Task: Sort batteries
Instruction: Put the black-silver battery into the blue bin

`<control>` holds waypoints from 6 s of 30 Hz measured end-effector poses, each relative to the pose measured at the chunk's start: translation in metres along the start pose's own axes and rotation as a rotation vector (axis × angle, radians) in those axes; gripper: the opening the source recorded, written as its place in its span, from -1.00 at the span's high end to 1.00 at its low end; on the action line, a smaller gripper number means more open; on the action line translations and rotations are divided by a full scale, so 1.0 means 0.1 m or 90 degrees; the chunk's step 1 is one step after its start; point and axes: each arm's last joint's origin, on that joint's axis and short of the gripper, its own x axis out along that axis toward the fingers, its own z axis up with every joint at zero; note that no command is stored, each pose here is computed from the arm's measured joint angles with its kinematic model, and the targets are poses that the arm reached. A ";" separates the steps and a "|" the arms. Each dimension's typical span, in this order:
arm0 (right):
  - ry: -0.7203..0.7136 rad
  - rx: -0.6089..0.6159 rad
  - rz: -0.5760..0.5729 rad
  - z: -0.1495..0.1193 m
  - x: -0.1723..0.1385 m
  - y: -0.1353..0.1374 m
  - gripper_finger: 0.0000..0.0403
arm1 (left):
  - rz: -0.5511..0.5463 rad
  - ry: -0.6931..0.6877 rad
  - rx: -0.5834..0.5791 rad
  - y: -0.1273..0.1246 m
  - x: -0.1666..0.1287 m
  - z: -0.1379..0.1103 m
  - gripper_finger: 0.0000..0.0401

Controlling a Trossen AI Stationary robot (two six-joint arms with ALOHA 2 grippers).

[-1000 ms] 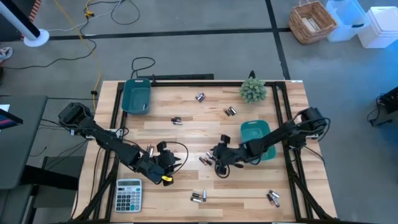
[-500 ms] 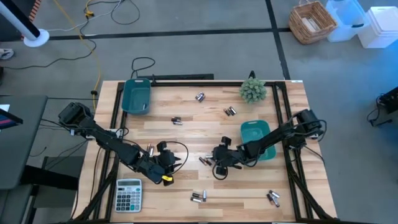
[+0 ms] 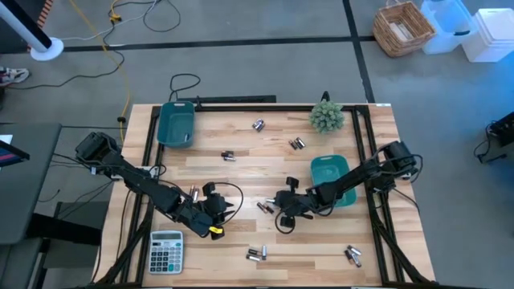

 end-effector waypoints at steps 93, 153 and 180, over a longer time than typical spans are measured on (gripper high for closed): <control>-0.436 -0.038 0.019 3.01 1.16 -2.27 0.72 | 0.242 -0.324 0.047 0.26 -1.31 0.17 0.56; -0.605 0.094 0.042 2.91 1.48 -2.34 0.72 | 0.303 -0.359 -0.062 0.59 -1.41 0.35 0.56; -0.476 0.088 0.061 2.74 1.71 -2.20 0.72 | 0.301 -0.359 -0.064 0.59 -1.41 0.35 0.56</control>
